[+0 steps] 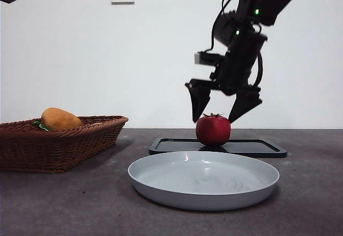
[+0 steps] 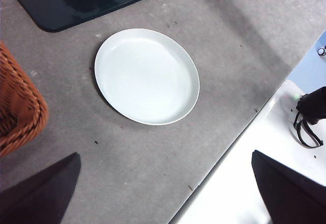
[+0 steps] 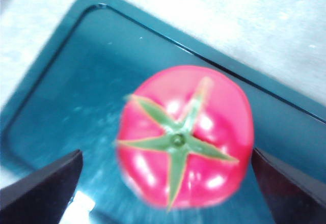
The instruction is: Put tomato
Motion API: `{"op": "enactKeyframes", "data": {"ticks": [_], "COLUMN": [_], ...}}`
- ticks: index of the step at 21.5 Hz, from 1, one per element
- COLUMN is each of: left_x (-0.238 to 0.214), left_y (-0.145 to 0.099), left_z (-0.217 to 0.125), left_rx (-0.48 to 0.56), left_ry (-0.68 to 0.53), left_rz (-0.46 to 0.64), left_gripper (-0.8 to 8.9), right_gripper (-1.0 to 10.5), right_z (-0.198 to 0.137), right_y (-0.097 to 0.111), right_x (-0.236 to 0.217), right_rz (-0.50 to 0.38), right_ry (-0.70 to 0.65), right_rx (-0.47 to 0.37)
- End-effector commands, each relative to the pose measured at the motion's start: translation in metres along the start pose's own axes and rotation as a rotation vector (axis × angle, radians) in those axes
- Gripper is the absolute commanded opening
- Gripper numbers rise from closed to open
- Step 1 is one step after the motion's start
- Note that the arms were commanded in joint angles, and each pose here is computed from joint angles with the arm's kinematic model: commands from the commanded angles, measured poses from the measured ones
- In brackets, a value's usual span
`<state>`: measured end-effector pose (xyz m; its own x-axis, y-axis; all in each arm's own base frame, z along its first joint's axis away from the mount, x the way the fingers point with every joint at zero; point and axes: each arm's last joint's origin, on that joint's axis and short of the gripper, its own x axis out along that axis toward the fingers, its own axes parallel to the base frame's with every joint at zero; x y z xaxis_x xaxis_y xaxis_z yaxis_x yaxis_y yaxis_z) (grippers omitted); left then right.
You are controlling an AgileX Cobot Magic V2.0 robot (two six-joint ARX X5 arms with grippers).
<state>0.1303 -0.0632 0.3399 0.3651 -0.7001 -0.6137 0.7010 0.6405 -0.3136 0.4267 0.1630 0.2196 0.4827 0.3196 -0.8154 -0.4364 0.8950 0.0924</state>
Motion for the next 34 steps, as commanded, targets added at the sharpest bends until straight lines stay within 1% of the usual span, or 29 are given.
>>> {"op": "enactKeyframes", "data": {"ticks": [1,3,7,10,14,16,18,20,25,28,30,34], "left_x": [-0.002,-0.002,-0.002,-0.002,-0.002,-0.002,-0.002,-0.002,-0.002,-0.002,-0.002,-0.002], "left_y": [-0.002,-0.002,-0.002,-0.002,-0.002,-0.002,-0.002,-0.002,-0.002,-0.002,-0.002,-0.002], "left_z": [0.004,0.004,0.004,0.004,0.004,0.004,0.004,0.004,0.004,0.004,0.004,0.004], "left_rx": [0.024,0.024,0.025,0.025,0.025,0.025,0.025,0.025,0.025,0.025,0.025,0.025], "left_ry": [-0.016,-0.016,-0.016,-0.017,-0.016,-0.016,-0.016,-0.016,-0.016,-0.016,-0.016,-0.016], "left_rz": [-0.006,-0.006,-0.006,-0.006,-0.006,-0.006,-0.006,-0.006,-0.006,-0.006,-0.006,-0.006], "left_gripper": [5.31,5.31,5.31,5.31,5.31,5.31,5.31,5.31,5.31,5.31,5.31,5.31], "right_gripper": [5.4,5.4,5.4,5.4,5.4,5.4,5.4,5.4,5.4,5.4,5.4,5.4], "right_z": [0.012,0.015,0.008,-0.011,-0.048,-0.075,-0.103,-0.131,-0.185,-0.205,-0.213,-0.213], "right_y": [0.005,0.01,0.021,0.031,0.038,0.041,0.046,0.051,0.055,0.054,0.054,0.055], "right_x": [-0.029,-0.068,-0.152,-0.212,-0.259,-0.272,-0.28,-0.284,-0.282,-0.275,-0.269,-0.267], "right_rz": [0.005,0.034,0.032,0.068,0.08,0.091,0.16,0.208,0.238,0.248,0.275,0.291], "right_ry": [-0.021,-0.047,-0.08,-0.094,-0.144,-0.16,-0.176,-0.176,-0.165,-0.146,-0.13,-0.134], "right_rx": [-0.009,0.01,0.007,0.003,-0.007,-0.012,-0.026,-0.035,-0.05,-0.047,-0.045,-0.047]}}
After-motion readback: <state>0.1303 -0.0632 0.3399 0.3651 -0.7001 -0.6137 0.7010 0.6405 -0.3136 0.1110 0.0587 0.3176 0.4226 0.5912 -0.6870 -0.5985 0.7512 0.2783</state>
